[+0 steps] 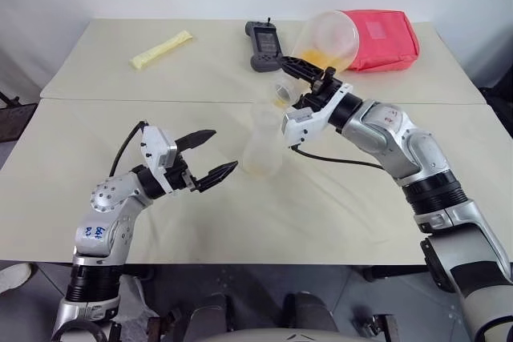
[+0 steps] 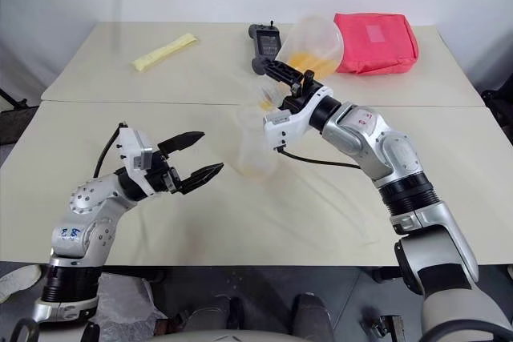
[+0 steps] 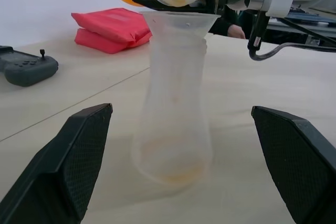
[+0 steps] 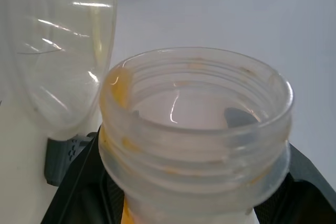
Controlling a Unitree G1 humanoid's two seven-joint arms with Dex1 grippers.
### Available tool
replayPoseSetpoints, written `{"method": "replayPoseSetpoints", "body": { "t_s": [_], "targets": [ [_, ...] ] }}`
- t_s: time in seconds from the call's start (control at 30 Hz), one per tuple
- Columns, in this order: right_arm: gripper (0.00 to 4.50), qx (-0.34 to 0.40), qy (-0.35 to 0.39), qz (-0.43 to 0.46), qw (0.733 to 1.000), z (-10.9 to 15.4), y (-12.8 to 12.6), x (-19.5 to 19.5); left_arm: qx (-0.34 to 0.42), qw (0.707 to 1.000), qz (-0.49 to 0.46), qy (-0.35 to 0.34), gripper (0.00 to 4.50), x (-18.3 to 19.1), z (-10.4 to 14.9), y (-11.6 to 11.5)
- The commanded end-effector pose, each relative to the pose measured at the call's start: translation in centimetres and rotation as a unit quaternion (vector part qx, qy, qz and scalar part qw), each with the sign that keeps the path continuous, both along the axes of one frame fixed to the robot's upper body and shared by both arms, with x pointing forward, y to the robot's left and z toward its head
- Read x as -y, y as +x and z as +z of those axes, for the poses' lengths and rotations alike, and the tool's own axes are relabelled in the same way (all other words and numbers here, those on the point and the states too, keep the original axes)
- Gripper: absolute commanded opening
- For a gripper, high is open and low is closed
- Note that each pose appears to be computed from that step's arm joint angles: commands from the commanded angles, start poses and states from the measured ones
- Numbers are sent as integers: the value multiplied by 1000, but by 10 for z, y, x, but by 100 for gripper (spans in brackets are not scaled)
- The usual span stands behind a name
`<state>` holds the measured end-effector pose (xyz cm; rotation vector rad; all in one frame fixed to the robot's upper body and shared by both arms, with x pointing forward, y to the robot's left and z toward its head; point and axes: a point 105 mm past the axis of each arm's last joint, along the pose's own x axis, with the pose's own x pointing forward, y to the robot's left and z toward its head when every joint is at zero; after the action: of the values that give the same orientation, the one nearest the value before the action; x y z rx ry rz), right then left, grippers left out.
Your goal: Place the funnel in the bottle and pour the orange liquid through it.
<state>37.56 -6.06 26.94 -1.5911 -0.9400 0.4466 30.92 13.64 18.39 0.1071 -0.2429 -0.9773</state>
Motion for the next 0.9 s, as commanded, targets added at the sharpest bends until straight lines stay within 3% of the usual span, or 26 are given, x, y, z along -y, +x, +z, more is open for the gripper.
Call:
{"method": "replayPoseSetpoints", "body": {
  "t_s": [0.03, 0.9],
  "targets": [
    [251, 39, 5, 11, 999, 21, -6, -2, 26, 1000, -5, -2, 450, 4, 11, -2],
    [251, 71, -12, 9, 997, 24, -3, -4, 30, 999, -6, -14, 450, 9, 12, -2]
  ]
}}
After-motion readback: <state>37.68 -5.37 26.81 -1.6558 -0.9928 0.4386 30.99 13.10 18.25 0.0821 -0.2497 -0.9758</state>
